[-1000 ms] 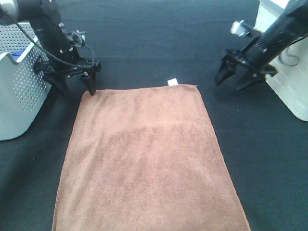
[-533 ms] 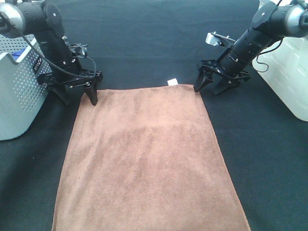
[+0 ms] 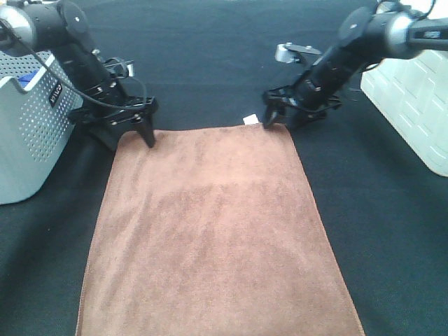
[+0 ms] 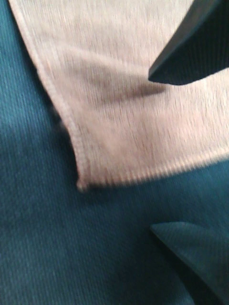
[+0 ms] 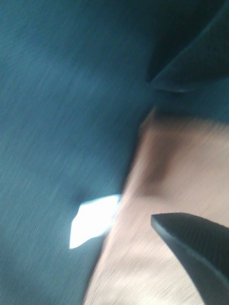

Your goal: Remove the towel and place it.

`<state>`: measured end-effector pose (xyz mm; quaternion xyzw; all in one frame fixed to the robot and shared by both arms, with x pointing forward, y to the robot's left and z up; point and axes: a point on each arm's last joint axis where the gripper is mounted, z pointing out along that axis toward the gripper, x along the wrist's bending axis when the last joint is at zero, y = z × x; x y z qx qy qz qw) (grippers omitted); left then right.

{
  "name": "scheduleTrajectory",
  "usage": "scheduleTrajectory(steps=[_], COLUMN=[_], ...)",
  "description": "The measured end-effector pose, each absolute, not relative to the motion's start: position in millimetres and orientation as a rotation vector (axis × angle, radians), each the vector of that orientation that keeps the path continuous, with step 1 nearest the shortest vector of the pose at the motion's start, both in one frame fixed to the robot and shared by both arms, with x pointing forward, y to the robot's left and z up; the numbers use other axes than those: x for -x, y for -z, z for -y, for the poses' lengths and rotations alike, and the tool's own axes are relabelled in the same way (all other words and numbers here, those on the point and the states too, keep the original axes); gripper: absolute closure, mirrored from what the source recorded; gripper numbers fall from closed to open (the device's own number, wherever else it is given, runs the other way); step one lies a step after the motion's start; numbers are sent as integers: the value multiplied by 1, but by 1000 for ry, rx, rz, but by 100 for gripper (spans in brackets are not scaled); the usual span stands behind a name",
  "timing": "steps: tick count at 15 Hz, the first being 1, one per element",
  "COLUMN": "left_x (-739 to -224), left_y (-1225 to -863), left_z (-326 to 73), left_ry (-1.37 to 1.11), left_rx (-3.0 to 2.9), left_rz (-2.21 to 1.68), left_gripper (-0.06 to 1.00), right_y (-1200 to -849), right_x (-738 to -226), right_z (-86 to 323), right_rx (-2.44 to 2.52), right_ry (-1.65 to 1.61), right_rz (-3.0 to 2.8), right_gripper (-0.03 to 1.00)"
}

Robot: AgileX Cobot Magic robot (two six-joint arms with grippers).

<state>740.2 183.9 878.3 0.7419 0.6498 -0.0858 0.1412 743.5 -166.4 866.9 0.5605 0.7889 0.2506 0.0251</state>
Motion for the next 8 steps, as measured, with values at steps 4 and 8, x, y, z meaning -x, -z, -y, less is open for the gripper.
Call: scheduleTrajectory(steps=[4,8], left_x=[-737,-739], left_y=[-876,-872], left_z=[-162,-167], left_ry=[255,185], left_rx=[-2170,-2223], left_rz=[-1803,-1806], left_gripper=[22,50], right_y=[-866,-865], right_x=[-740,-741], right_z=[144,146], right_rx=[-1624,-1556], right_ry=[-761,-702], right_rz=[-2470,-2472], right_gripper=[28,43])
